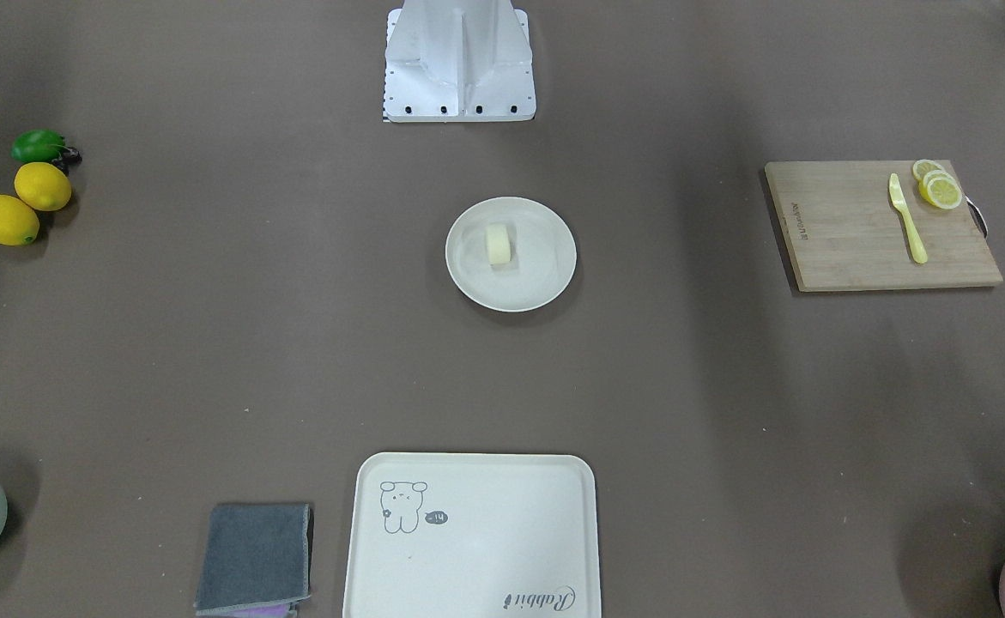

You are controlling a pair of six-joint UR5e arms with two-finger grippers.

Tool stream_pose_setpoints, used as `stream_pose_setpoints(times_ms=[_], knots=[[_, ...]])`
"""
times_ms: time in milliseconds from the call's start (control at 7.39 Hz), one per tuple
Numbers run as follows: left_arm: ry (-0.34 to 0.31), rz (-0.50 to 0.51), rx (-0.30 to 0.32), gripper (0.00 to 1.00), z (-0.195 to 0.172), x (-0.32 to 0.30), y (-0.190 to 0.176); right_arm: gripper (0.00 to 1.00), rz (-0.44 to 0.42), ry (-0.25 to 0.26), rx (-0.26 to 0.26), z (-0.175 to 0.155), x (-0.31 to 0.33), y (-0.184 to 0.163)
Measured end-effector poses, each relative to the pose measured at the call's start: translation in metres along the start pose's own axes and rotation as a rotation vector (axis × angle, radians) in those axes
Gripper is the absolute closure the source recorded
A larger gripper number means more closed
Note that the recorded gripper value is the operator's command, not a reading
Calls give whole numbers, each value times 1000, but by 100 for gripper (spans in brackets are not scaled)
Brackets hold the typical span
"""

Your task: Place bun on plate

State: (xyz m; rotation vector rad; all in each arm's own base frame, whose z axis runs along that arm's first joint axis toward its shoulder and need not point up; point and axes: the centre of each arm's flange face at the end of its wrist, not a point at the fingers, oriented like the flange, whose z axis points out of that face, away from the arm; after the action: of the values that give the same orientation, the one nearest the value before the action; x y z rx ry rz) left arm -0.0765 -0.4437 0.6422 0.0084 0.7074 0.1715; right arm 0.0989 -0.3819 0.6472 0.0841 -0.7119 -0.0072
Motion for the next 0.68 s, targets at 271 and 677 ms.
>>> stream_pose_setpoints(times_ms=[271,677], knots=[[1,-9,2,3,0,-3,2,0,1,0,0,0,0,0],[7,-11,-1,3,2,-4,6,0,0,0,-1,0,0,0]])
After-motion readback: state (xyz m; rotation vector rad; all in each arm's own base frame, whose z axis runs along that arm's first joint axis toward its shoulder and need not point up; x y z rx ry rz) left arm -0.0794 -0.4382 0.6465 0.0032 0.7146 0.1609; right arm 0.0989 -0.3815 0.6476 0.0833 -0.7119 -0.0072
